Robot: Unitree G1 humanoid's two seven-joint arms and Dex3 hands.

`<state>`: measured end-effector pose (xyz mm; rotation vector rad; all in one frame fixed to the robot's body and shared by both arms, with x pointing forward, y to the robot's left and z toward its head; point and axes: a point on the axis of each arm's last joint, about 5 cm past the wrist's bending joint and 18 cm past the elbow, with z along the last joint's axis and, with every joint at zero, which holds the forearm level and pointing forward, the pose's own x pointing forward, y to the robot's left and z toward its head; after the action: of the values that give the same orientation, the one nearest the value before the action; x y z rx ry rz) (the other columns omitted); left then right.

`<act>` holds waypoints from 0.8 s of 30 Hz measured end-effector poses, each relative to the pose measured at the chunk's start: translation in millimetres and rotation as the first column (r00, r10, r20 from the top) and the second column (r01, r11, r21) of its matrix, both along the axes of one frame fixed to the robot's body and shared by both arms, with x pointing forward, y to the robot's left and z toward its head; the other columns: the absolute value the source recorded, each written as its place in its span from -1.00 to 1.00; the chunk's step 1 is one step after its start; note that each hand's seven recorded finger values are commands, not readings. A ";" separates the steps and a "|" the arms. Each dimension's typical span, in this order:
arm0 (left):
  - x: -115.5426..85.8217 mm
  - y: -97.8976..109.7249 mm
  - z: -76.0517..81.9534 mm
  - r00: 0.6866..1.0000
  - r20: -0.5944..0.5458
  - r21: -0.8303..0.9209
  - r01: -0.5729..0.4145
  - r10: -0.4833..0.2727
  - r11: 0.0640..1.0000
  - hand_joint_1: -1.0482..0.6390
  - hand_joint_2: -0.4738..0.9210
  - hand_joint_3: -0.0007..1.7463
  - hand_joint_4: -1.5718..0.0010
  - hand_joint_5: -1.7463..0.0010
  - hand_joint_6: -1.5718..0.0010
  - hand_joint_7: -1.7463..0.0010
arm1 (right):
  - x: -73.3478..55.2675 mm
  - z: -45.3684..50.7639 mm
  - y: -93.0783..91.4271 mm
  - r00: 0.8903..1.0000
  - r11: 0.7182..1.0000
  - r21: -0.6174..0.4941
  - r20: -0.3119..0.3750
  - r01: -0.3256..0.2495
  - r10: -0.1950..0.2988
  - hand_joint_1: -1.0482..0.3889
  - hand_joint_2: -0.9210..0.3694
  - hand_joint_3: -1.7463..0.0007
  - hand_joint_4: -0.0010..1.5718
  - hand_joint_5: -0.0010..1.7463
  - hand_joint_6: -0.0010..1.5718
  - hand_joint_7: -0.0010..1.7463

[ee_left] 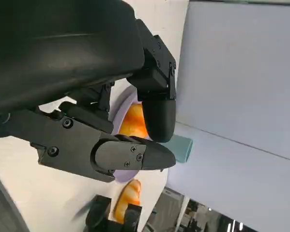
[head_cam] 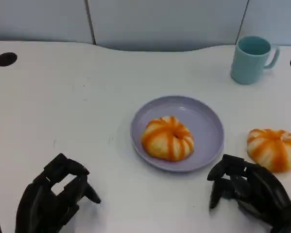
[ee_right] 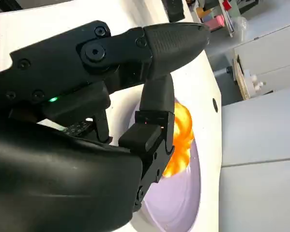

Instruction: Grasp the bread from the table and place it into the plate.

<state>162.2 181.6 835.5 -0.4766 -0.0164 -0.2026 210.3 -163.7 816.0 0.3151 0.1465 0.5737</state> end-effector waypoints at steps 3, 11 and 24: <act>-4.8 0.3 -3.3 1.000 -0.028 0.001 0.003 -0.003 1.000 -0.36 1.00 -0.56 0.15 -1.00 0.39 -0.84 | -0.7 -0.2 -1.4 1.000 1.000 -0.004 0.004 0.003 -0.003 -0.28 -1.00 0.72 -0.12 0.78 -0.09 0.31; -6.0 0.5 -4.7 0.999 -0.040 0.025 0.014 -0.013 1.000 -0.37 1.00 -0.59 0.11 -1.00 0.37 -0.86 | -2.5 -1.6 -4.6 1.000 1.000 -0.012 0.016 0.000 0.000 -0.28 -1.00 0.68 -0.14 0.78 -0.10 0.30; -3.4 1.8 -8.0 0.998 -0.056 0.018 0.025 -0.024 1.000 -0.37 1.00 -0.61 0.11 -1.00 0.34 -0.83 | -1.4 -5.0 -8.2 1.000 1.000 0.013 0.017 0.011 -0.011 -0.24 -1.00 0.72 -0.15 0.79 -0.11 0.30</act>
<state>158.8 183.4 827.5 -0.4637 0.0461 -0.2127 209.0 -171.9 811.0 0.3229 0.1243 0.5668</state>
